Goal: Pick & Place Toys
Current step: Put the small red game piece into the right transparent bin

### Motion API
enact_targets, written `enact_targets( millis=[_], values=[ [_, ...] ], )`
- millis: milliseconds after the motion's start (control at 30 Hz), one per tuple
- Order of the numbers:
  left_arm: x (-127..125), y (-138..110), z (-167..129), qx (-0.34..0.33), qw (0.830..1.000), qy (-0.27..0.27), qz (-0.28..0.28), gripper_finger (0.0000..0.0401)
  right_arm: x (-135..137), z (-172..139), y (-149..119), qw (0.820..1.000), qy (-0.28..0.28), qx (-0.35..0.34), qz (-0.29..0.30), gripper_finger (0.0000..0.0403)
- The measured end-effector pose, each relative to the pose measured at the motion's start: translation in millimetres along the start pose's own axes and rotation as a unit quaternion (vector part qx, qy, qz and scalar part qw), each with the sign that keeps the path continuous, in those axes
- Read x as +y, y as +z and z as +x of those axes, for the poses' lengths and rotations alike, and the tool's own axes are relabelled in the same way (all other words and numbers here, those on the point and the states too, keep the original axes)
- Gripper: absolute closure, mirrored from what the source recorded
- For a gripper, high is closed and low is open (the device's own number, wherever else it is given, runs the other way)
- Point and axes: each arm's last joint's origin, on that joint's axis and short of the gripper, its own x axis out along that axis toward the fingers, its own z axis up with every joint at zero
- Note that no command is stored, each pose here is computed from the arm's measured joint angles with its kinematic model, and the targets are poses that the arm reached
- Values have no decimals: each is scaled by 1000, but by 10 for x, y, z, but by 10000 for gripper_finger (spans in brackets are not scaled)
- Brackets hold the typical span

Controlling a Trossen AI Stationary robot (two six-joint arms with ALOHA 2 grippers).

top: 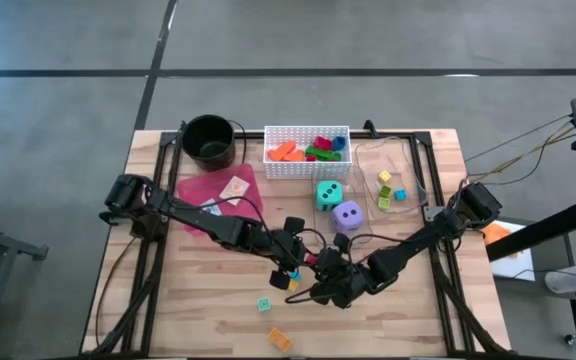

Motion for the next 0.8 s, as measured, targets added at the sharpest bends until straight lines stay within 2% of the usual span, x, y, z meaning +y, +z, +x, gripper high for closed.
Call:
enact_targets(
  millis=[200, 567, 800],
  values=[
    [-6, 1, -1, 0, 1000, -1, 1, 270, 1, 0, 1, 1000, 1, 0, 0, 296],
    [-16, 3, -2, 0, 1000, 0, 2, 164, 2, 0, 0, 1000, 2, 1, 0, 296],
    [-12, 0, -48, 11, 1000, 5, 3, 138, -3, 2, -2, 1000, 0, 2, -2, 296]
  ],
)
